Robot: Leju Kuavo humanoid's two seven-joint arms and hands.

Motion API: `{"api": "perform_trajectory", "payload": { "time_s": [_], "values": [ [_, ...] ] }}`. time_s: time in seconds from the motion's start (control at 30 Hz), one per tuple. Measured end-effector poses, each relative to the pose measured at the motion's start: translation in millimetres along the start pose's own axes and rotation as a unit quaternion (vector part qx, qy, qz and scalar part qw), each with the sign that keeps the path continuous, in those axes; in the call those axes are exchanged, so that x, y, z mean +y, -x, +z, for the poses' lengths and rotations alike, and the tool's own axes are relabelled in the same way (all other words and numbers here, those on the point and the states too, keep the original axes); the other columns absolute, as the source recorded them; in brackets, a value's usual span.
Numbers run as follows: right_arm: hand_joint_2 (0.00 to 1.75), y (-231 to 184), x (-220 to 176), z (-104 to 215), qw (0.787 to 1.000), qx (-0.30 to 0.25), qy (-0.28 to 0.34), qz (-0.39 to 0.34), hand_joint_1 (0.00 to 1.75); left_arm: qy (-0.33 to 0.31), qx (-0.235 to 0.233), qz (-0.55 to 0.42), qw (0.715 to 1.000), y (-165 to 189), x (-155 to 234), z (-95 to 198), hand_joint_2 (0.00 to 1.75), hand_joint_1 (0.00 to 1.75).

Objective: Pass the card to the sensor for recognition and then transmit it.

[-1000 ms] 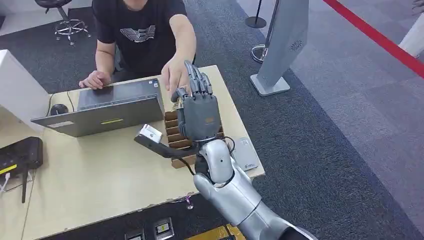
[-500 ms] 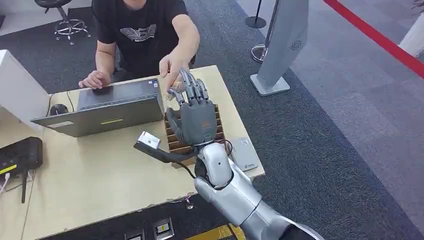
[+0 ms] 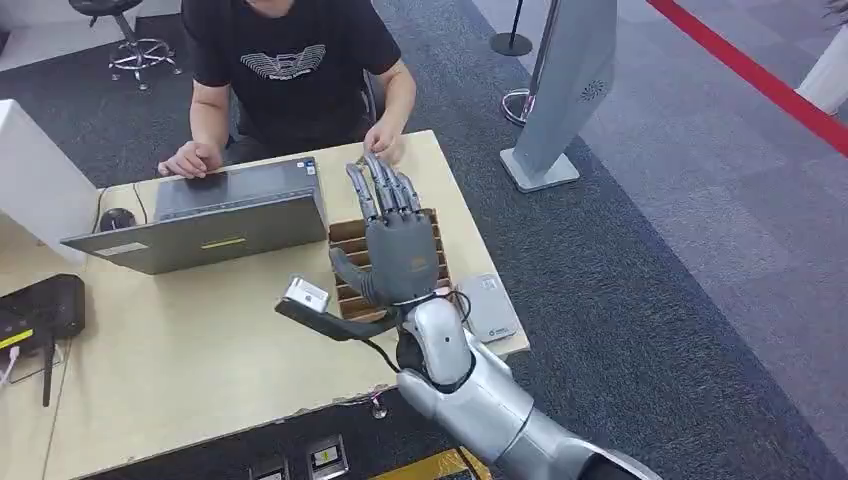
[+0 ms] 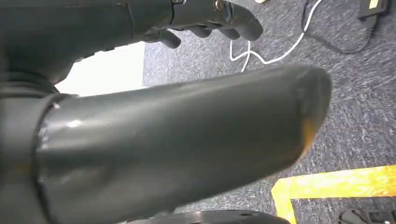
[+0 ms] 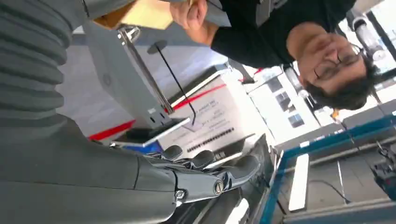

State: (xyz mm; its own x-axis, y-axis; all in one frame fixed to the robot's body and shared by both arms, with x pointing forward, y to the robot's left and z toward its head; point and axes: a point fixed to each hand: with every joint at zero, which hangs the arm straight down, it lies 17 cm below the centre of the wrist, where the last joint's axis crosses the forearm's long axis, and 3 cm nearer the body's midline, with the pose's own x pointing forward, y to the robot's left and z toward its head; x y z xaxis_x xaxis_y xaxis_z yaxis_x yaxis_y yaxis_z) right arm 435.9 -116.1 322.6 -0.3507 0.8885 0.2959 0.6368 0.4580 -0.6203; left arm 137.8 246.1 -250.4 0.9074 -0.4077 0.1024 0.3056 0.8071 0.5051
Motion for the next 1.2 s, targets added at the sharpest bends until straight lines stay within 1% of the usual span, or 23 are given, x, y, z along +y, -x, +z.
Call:
{"api": "perform_trajectory", "payload": {
  "time_s": [0.13, 0.3, 0.43, 0.5, 0.57, 0.63, 1.03, 1.2],
  "values": [
    [1.75, 6, 11, 12, 0.998, 0.003, -0.057, 0.004, 0.00, 0.001, 0.005, 0.006, 1.000, 6, -2, 0, 0.00, 0.00],
    [1.75, 9, 17, 29, 0.992, -0.012, -0.124, 0.027, 0.00, 0.005, 0.006, 0.009, 1.000, 13, -4, 0, 0.00, 0.00],
    [1.75, 10, 30, 48, 0.978, -0.020, -0.207, 0.030, 0.00, 0.007, 0.008, 0.011, 1.000, 20, -5, -1, 0.00, 0.00],
    [1.75, 10, 33, 57, 0.971, -0.027, -0.236, 0.032, 0.00, 0.007, 0.010, 0.013, 1.000, 22, -5, -2, 0.00, 0.00],
    [1.75, 10, 39, 68, 0.959, -0.034, -0.277, 0.038, 0.00, 0.006, 0.013, 0.016, 1.000, 24, -4, -2, 0.00, 0.00],
    [1.75, 7, 41, 76, 0.953, -0.044, -0.298, 0.038, 0.00, 0.004, 0.015, 0.017, 1.000, 25, -3, -2, 0.00, 0.00],
    [1.75, -7, 42, 95, 0.939, -0.074, -0.336, 0.029, 0.00, 0.001, 0.019, 0.020, 1.000, 26, -2, -2, 0.00, 0.00],
    [1.75, -7, 39, 91, 0.945, -0.071, -0.319, 0.026, 0.00, 0.001, 0.019, 0.020, 1.000, 26, -2, -2, 0.00, 0.00]
  ]
}}
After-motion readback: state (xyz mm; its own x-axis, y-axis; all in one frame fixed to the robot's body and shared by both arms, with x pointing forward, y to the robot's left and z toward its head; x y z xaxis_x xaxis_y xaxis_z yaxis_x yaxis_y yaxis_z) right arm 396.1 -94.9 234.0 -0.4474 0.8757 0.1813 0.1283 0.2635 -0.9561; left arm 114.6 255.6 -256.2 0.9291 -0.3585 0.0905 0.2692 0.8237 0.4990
